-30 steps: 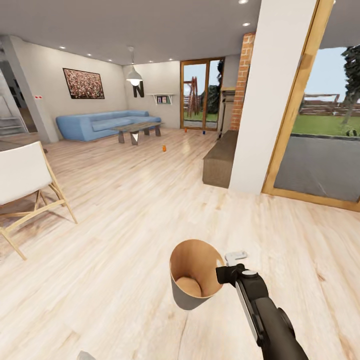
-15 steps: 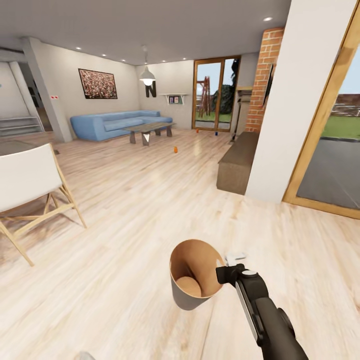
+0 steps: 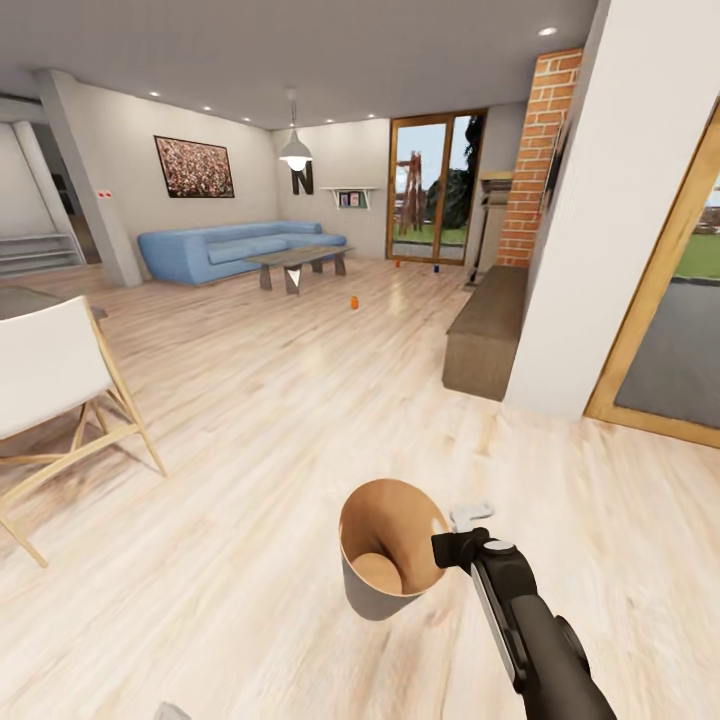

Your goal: Put the three can of soda from the living room inside the tash can in the kitchen.

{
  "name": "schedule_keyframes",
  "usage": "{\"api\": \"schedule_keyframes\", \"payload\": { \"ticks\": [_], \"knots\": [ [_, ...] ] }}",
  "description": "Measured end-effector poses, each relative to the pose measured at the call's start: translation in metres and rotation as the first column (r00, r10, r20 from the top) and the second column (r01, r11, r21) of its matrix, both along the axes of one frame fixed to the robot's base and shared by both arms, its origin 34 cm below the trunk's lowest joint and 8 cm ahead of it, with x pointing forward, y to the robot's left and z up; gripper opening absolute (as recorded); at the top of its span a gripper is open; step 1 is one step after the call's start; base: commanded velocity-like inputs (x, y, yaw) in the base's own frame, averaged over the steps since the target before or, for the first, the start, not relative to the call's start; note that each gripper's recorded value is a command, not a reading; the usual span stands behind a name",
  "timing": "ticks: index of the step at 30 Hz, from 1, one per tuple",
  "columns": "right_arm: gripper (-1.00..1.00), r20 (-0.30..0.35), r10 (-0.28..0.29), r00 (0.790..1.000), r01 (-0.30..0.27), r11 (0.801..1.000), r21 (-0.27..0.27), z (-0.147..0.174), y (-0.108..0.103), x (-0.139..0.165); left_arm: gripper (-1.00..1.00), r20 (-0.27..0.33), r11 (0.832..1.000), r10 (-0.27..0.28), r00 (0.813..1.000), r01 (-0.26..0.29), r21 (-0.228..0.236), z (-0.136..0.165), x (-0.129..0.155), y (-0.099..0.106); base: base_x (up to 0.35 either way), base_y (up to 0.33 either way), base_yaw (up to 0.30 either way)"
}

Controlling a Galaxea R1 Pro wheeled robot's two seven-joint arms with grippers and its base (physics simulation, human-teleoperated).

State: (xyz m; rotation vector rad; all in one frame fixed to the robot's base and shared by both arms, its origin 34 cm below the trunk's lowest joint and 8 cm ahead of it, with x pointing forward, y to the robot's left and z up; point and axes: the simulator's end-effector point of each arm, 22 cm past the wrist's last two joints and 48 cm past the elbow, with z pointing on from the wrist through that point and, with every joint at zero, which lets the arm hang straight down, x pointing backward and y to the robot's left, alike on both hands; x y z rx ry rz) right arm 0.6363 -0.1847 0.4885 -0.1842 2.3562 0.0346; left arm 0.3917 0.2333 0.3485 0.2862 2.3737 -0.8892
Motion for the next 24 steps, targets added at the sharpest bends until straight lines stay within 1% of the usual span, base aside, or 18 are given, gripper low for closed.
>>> {"api": "schedule_keyframes", "payload": {
  "ticks": [24],
  "knots": [
    [-1.0,-0.001,0.001,1.0,-0.001,1.0,0.0,-0.0003,0.0,-0.0001,1.0,-0.002,1.0,-0.001,1.0,0.001,-0.001,-0.0004,-0.0005,-0.001,0.337,0.097,0.0]
  ]
}}
